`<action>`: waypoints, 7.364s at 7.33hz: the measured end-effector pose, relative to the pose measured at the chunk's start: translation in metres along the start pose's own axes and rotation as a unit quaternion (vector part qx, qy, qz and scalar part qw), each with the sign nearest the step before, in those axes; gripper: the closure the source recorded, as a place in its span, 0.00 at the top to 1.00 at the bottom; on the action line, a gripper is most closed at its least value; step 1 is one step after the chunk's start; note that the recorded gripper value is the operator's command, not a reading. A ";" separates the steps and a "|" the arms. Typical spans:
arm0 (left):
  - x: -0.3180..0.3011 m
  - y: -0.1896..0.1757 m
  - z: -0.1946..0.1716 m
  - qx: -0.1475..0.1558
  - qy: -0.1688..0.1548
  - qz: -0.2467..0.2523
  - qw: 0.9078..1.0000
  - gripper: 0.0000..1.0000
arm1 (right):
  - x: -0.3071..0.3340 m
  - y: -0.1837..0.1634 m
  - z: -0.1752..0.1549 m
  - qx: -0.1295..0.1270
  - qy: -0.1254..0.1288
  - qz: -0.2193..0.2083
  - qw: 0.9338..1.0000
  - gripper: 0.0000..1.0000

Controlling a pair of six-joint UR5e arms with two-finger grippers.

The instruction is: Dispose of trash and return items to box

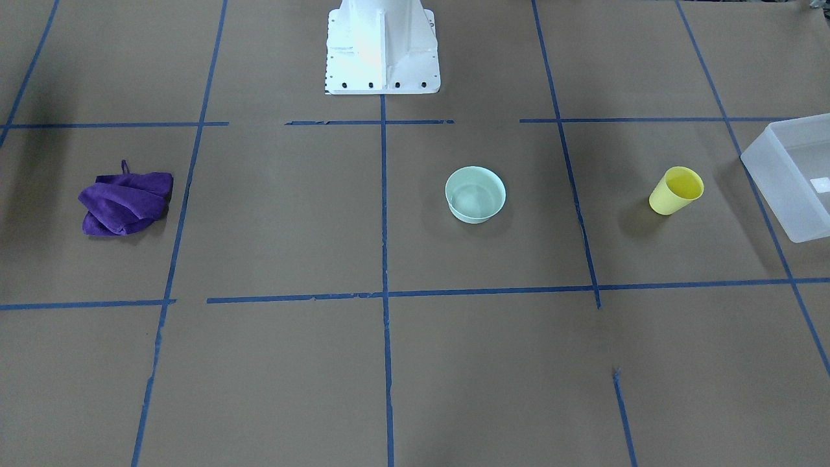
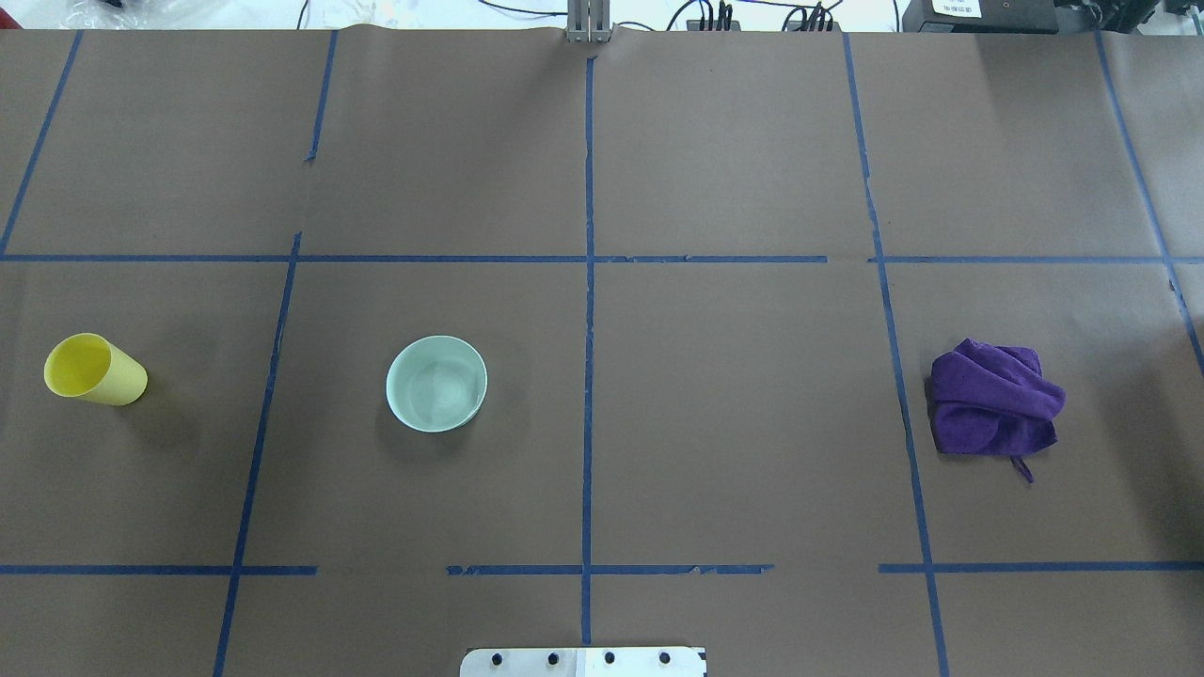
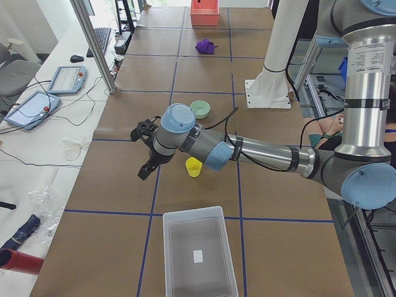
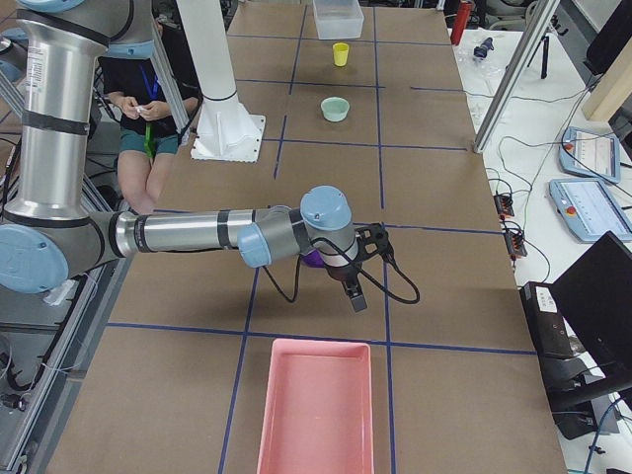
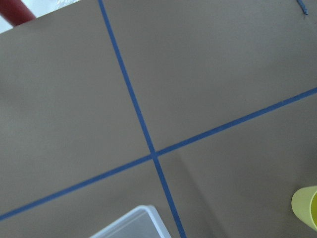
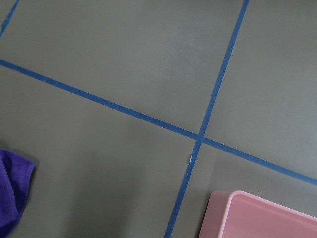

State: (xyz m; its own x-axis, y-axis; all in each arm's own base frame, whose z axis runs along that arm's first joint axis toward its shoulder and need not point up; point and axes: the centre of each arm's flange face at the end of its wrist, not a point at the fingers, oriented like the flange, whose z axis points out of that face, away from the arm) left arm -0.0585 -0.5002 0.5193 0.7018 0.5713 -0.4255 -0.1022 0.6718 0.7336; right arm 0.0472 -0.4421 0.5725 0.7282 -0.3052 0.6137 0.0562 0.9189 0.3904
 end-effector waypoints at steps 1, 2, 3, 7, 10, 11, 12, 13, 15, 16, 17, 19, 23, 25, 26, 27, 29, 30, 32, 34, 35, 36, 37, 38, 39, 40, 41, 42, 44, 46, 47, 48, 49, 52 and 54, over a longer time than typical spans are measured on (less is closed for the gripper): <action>-0.001 0.002 0.008 0.037 -0.001 0.017 0.999 1.00 | -0.004 -0.008 -0.002 0.010 -0.010 0.026 1.000 1.00; 0.004 0.006 0.016 0.068 0.005 -0.001 0.998 1.00 | -0.005 -0.013 -0.003 0.018 -0.016 0.037 0.999 1.00; 0.019 0.003 0.030 0.083 0.018 -0.018 0.996 1.00 | -0.005 -0.016 -0.001 0.024 -0.019 0.037 0.999 1.00; 0.101 0.038 0.100 0.031 0.037 -0.125 0.991 0.89 | -0.004 -0.016 0.013 0.030 -0.023 0.025 0.999 1.00; 0.161 0.076 0.143 -0.011 0.022 -0.240 0.970 0.74 | -0.002 -0.011 0.016 0.026 -0.026 0.029 0.999 1.00; 0.173 0.091 0.147 -0.016 0.028 -0.254 0.967 0.74 | -0.001 -0.009 0.017 0.025 -0.026 0.030 0.999 1.00; 0.180 0.107 0.145 -0.020 0.033 -0.256 0.966 0.67 | -0.001 -0.007 0.017 0.024 -0.026 0.031 0.999 1.00; 0.187 0.119 0.146 -0.026 0.039 -0.253 0.966 0.49 | 0.000 -0.006 0.017 0.023 -0.026 0.032 0.999 1.00; 0.196 0.127 0.149 -0.035 0.045 -0.253 0.966 0.01 | 0.000 -0.005 0.018 0.022 -0.026 0.032 0.999 1.00; 0.198 0.128 0.149 -0.037 0.046 -0.258 0.964 0.00 | 0.001 -0.003 0.018 0.021 -0.026 0.033 0.999 1.00; 0.199 0.128 0.150 -0.038 0.047 -0.260 0.964 0.00 | 0.001 -0.003 0.019 0.021 -0.026 0.033 0.999 1.00; 0.202 0.123 0.146 -0.035 0.052 -0.257 0.964 0.00 | 0.001 -0.002 0.019 0.021 -0.026 0.034 0.999 1.00; 0.148 0.128 0.080 -0.054 0.100 -0.164 0.980 0.00 | 0.001 -0.001 0.019 0.020 -0.026 0.034 0.999 1.00; 0.070 0.135 0.041 -0.069 0.055 -0.097 0.991 0.00 | 0.001 -0.001 0.019 0.020 -0.026 0.034 0.999 1.00; 0.030 0.135 0.025 -0.080 0.032 -0.064 0.994 0.00 | 0.001 -0.001 0.019 0.020 -0.026 0.034 0.999 1.00; -0.004 0.138 0.015 -0.091 0.018 -0.033 0.995 0.00 | 0.001 -0.001 0.019 0.020 -0.026 0.034 0.999 1.00; -0.037 0.161 0.017 -0.107 0.014 -0.013 0.994 0.00 | 0.001 -0.001 0.019 0.020 -0.026 0.034 0.999 1.00; -0.042 0.174 0.022 -0.101 0.010 -0.019 0.995 0.00 | 0.001 -0.001 0.019 0.020 -0.026 0.034 0.999 1.00; -0.037 0.207 0.038 -0.083 0.007 -0.035 0.996 0.00 | 0.001 -0.001 0.019 0.020 -0.025 0.034 0.999 1.00; -0.015 0.236 0.052 -0.087 0.025 -0.025 0.996 0.00 | 0.001 -0.001 0.019 0.020 -0.025 0.034 0.999 1.00; -0.005 0.249 0.055 -0.092 0.033 -0.020 0.995 0.00 | 0.001 -0.001 0.019 0.020 -0.025 0.034 0.999 1.00; 0.003 0.259 0.058 -0.098 0.040 -0.016 0.994 0.08 | 0.001 -0.001 0.019 0.020 -0.025 0.034 0.999 1.00; 0.009 0.265 0.062 -0.103 0.047 -0.011 0.993 0.65 | 0.002 -0.001 0.019 0.020 -0.025 0.034 0.999 1.00; 0.014 0.268 0.066 -0.109 0.054 -0.007 0.993 0.73 | 0.001 -0.001 0.019 0.020 -0.025 0.035 0.999 1.00; 0.017 0.268 0.069 -0.111 0.059 -0.003 0.992 1.00 | 0.001 -0.002 0.019 0.020 -0.026 0.035 0.999 1.00; 0.019 0.265 0.070 -0.108 0.060 0.000 0.992 1.00 | -0.002 -0.003 0.017 0.022 -0.029 0.033 0.999 1.00; 0.019 0.254 0.070 -0.099 0.058 0.000 0.993 1.00 | -0.009 -0.008 0.014 0.030 -0.034 0.025 0.999 1.00; 0.018 0.230 0.070 -0.086 0.054 -0.005 0.995 1.00 | -0.024 -0.016 0.013 0.042 -0.041 0.014 0.998 1.00; 0.011 0.155 0.076 -0.067 0.049 -0.015 0.996 1.00 | -0.072 -0.033 0.032 0.059 -0.057 -0.027 0.996 1.00; 0.009 0.062 0.074 -0.063 0.047 -0.016 0.997 1.00 | -0.121 -0.030 0.067 0.040 -0.078 -0.021 0.996 0.92; 0.010 0.029 0.071 -0.059 0.047 -0.014 0.997 1.00 | -0.145 -0.018 0.087 0.023 -0.083 -0.011 0.996 0.91; 0.011 0.008 0.068 -0.056 0.046 -0.011 0.997 1.00 | -0.169 -0.003 0.108 0.015 -0.078 0.000 0.997 0.91; 0.012 -0.002 0.065 -0.053 0.045 -0.009 0.998 1.00 | -0.197 0.011 0.130 0.016 -0.066 0.009 0.998 0.91; 0.014 -0.012 0.062 -0.049 0.045 -0.006 0.998 1.00 | -0.275 0.039 0.176 0.033 -0.029 -0.003 0.999 0.59; 0.013 -0.012 0.061 -0.049 0.044 -0.007 0.998 1.00 | -0.300 0.051 0.184 0.026 -0.023 -0.022 0.999 0.00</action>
State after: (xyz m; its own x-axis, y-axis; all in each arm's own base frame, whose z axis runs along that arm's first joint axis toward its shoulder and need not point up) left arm -0.0048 -0.5294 0.5373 0.6392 0.5983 -0.4832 -0.1648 0.7203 0.6738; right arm -0.2938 -0.3499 0.5343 0.6941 -0.3567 0.6253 0.0502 0.8905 0.4523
